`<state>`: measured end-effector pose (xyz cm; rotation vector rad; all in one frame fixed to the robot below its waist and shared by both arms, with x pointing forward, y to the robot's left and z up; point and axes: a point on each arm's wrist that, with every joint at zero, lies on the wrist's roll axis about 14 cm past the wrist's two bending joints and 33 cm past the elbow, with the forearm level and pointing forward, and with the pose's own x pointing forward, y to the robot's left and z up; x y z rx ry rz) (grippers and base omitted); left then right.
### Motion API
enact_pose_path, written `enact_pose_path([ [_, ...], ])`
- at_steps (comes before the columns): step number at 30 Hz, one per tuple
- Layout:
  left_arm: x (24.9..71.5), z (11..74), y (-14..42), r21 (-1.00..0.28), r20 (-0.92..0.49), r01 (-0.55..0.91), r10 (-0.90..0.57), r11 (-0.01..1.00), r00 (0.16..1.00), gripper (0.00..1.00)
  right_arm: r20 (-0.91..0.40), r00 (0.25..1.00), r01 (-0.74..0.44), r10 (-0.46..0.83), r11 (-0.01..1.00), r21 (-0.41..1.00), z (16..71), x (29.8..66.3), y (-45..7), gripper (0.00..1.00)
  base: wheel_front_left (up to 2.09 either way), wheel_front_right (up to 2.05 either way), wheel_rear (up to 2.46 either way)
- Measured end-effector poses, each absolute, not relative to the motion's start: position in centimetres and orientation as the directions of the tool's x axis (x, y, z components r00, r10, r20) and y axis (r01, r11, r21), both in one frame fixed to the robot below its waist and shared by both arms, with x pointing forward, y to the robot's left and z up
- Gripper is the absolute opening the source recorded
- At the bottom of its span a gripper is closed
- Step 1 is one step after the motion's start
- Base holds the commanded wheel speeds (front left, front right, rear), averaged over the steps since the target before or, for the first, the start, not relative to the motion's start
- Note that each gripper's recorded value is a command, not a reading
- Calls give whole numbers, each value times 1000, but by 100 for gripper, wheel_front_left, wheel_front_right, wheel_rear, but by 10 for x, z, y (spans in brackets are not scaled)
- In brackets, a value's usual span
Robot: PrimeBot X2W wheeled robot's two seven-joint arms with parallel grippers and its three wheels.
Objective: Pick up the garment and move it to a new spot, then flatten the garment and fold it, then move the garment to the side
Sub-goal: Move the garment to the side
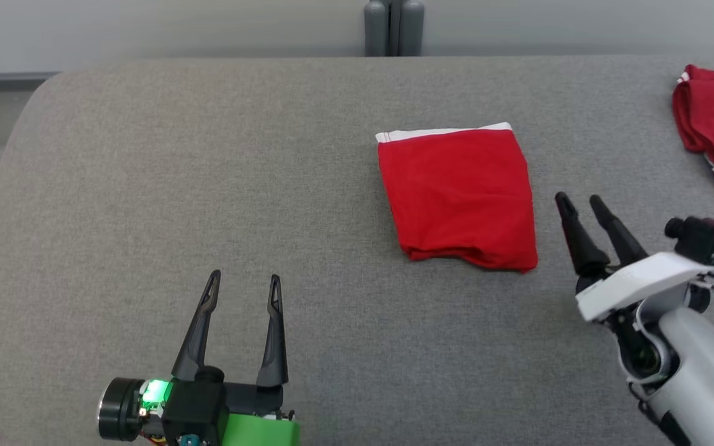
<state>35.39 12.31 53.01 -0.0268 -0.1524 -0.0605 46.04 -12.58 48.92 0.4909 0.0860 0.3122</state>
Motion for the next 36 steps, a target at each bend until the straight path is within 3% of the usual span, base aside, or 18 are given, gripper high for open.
enact_pose_path([
  [8,373,518,125,-30,119,50,-46,998,992,100,-228,889,-173,396,753,635,455,504,-133,100,0,0,0],
  [18,392,490,125,-19,43,43,-43,999,998,100,-390,768,-107,508,702,704,402,521,-118,100,0,0,0],
  [20,394,486,126,-15,30,38,-38,999,999,100,-399,752,-111,524,698,707,396,523,-113,42,0,0,0],
  [22,395,479,128,-11,12,33,-33,999,999,100,-403,731,-127,551,690,712,390,527,-103,0,0,0,0],
  [29,403,479,122,3,20,53,-53,999,998,100,-392,715,-177,579,692,699,393,523,-99,0,0,0,0],
  [36,419,482,108,24,54,115,-116,993,992,100,-371,761,-284,532,787,547,412,537,-133,0,0,0,0],
])
